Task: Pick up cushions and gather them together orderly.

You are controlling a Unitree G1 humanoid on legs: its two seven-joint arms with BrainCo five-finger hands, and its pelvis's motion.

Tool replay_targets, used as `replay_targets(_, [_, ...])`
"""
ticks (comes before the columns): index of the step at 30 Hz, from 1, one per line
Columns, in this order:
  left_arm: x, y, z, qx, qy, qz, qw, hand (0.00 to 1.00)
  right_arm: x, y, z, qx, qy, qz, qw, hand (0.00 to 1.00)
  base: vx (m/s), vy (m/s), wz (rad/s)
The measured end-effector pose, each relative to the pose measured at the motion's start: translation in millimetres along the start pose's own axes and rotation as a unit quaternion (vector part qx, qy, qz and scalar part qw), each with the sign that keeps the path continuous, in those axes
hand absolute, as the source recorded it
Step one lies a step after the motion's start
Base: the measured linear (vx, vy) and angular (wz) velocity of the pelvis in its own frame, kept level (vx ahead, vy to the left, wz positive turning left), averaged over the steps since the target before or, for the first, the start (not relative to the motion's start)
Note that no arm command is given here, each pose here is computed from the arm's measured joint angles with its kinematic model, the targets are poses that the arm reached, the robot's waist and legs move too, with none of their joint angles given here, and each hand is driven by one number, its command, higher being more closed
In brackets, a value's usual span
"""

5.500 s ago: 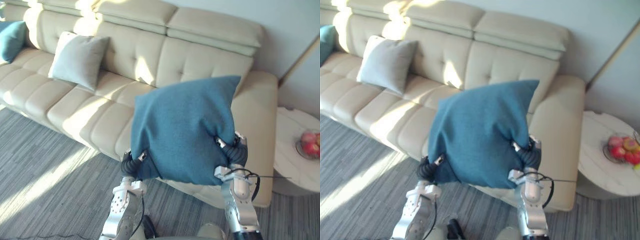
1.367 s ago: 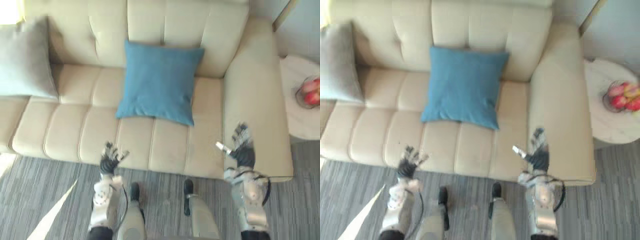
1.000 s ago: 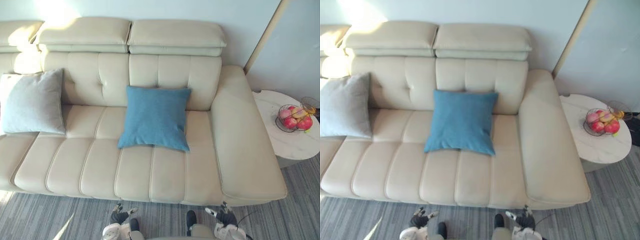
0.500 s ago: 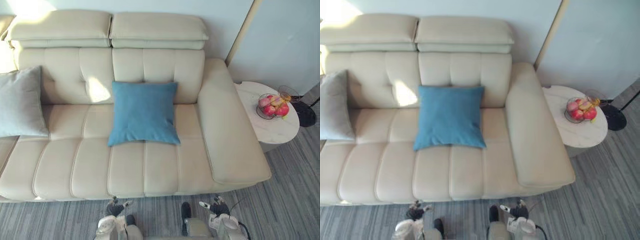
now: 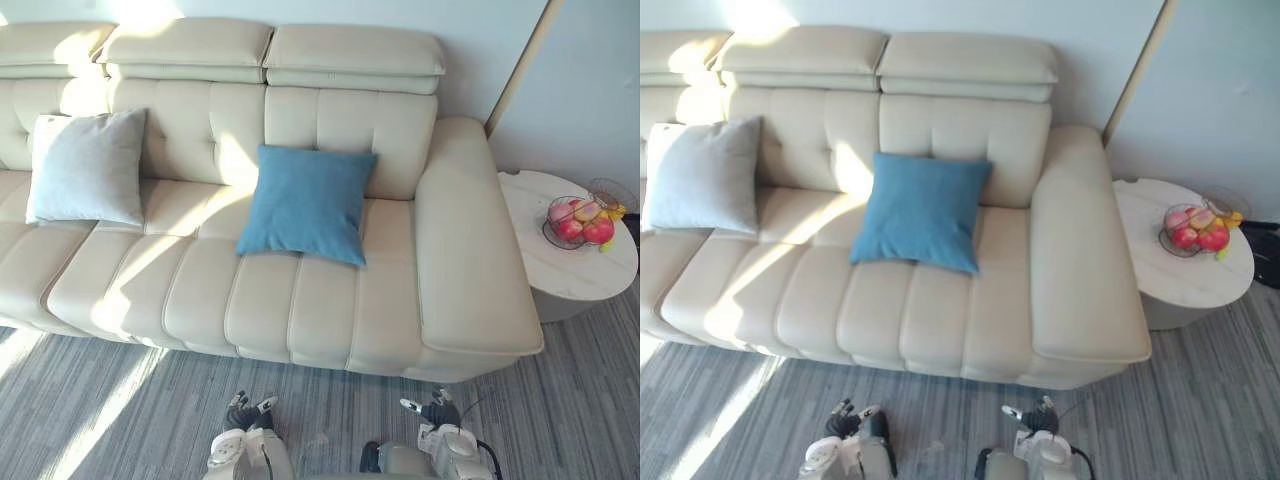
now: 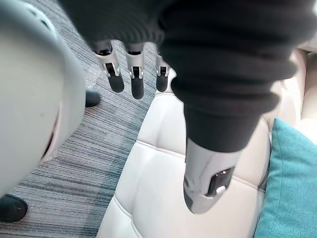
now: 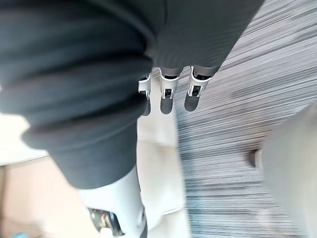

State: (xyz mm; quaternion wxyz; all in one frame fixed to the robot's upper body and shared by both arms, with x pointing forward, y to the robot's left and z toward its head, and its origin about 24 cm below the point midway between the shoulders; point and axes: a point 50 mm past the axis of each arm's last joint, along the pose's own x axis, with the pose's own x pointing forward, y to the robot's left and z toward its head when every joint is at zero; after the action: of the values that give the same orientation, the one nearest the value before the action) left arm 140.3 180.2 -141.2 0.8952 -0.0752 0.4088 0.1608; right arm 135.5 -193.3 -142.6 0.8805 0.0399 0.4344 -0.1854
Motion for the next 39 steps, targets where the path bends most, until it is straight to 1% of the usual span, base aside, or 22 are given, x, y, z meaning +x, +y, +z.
replay_targets(2, [-1,-1,-5,0.006,0.012,-0.002,1.0,0.0,0,-7,-6,0.008,0.016,-0.008,1.0,0.0,-0.05,0.179,0.02])
replay_targets(6, [-2,21,-15,0.033,0.038,0.019,0.999,0.0,-4,-5,-28,0.008,0.065,-0.004,0.998,0.0,-0.03,0.139,0.01])
replay_targets(13, [-8,39,-33,0.053,0.08,0.037,0.995,0.0,-4,-16,-38,0.014,0.094,-0.019,0.995,0.0,0.0,0.088,-0.02])
replay_targets(17, [-9,41,-36,0.055,0.085,0.039,0.994,0.0,-4,-23,-41,0.023,0.101,-0.029,0.994,0.0,0.03,-0.021,0.04])
replay_targets(23, [-9,43,-37,0.061,0.088,0.039,0.993,0.0,0,-28,-31,0.019,0.089,-0.034,0.995,0.0,0.01,-0.004,-0.01])
replay_targets(24, [-11,46,-42,0.065,0.099,0.042,0.992,0.0,-1,-31,-36,0.016,0.103,-0.038,0.994,0.0,0.0,0.0,0.0])
replay_targets(34, [-11,47,-41,0.067,0.099,0.042,0.992,0.0,-4,-34,-42,0.016,0.11,-0.041,0.993,0.0,0.0,-0.001,-0.01])
replay_targets(39, [-10,45,-39,0.086,0.096,0.034,0.991,0.0,-6,-40,-48,0.018,0.118,-0.052,0.991,0.0,-0.02,-0.005,-0.1])
